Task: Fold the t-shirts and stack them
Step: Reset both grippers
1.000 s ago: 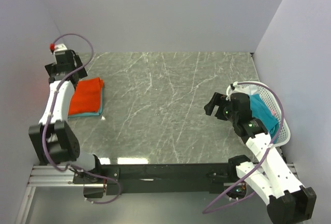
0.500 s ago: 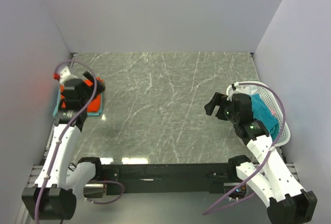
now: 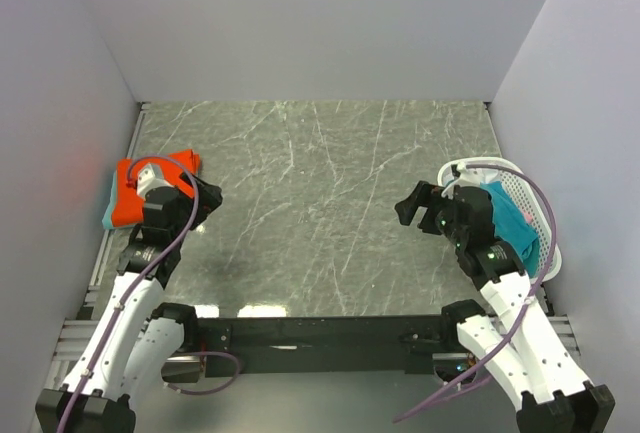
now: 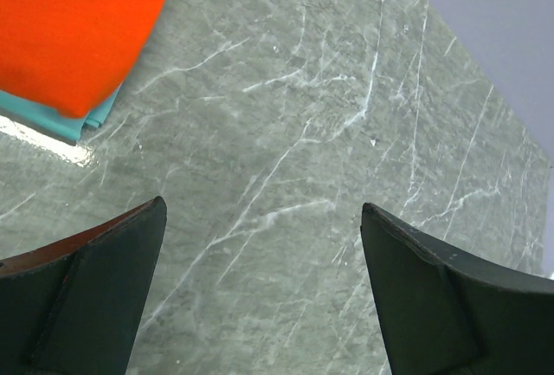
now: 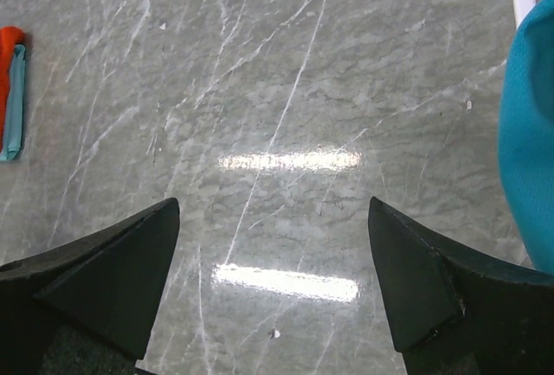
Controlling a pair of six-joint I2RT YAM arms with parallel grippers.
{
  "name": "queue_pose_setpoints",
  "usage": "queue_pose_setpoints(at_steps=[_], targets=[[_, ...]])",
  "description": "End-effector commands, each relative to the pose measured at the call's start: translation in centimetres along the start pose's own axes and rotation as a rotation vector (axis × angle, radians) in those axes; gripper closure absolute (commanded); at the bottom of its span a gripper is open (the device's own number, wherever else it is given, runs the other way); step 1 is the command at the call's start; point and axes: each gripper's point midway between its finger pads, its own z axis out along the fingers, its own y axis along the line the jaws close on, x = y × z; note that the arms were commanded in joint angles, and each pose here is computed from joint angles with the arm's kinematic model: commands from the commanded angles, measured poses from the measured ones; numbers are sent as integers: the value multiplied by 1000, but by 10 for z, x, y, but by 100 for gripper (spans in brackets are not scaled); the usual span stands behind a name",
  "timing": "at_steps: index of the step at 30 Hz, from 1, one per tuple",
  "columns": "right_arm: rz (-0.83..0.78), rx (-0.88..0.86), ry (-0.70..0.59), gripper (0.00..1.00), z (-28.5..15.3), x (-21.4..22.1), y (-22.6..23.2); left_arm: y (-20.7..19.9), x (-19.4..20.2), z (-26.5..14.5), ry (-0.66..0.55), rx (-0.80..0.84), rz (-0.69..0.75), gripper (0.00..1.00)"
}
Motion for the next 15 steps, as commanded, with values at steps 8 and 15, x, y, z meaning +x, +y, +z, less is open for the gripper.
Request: queue_pose_setpoints(at_steps=[8, 15], targets=[[-24, -92, -86, 4, -11, -16, 15, -21, -4, -1, -23, 93, -1, 1], [-18, -110, -140, 3, -18, -19, 16, -31, -2, -6, -14, 151, -1, 0]])
